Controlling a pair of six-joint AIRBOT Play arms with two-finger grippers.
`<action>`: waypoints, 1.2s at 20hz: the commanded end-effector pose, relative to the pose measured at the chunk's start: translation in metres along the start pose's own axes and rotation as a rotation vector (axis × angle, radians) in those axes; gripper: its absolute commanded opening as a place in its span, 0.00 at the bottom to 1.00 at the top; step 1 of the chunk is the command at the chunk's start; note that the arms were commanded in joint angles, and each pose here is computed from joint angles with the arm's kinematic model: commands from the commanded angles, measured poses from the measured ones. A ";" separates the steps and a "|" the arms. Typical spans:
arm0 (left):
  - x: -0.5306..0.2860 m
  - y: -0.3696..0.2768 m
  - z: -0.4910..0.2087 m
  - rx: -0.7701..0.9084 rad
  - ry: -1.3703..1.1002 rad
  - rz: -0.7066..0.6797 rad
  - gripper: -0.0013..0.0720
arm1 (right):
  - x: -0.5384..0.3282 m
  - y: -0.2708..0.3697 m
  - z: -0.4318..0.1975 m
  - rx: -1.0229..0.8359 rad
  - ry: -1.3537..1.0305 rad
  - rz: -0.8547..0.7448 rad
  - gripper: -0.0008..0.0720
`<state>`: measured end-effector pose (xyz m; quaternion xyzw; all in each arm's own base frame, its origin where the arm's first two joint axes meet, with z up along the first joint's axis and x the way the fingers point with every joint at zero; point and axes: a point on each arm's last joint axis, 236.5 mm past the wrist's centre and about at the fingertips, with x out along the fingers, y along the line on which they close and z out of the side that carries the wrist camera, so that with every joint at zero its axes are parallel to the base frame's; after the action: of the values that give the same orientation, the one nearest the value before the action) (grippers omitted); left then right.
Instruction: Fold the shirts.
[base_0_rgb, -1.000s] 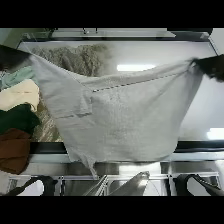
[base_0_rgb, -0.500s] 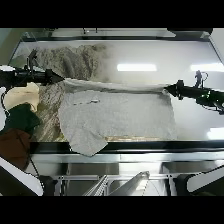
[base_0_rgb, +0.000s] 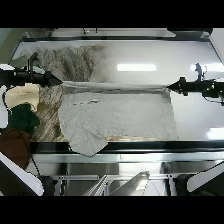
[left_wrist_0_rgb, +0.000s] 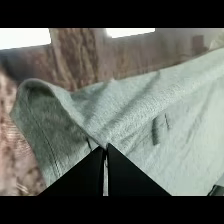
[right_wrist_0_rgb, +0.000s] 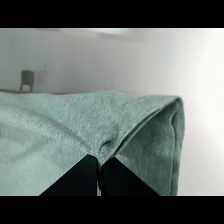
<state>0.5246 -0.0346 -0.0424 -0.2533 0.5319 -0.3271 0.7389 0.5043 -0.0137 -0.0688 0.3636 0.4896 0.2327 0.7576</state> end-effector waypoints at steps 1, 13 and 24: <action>0.003 -0.002 -0.036 -0.045 0.152 0.004 0.04 | -0.006 -0.017 -0.035 -0.008 0.156 -0.071 0.03; 0.030 0.016 -0.084 -0.125 0.182 0.007 0.04 | -0.007 -0.035 -0.054 -0.009 0.229 -0.149 0.39; -0.063 -0.043 -0.098 -0.274 0.266 -0.072 0.75 | -0.131 0.016 -0.060 -0.005 0.155 -0.240 0.50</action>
<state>0.4385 -0.0253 -0.0196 -0.2966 0.6391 -0.3199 0.6335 0.4321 -0.0652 -0.0204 0.2733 0.5754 0.1883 0.7475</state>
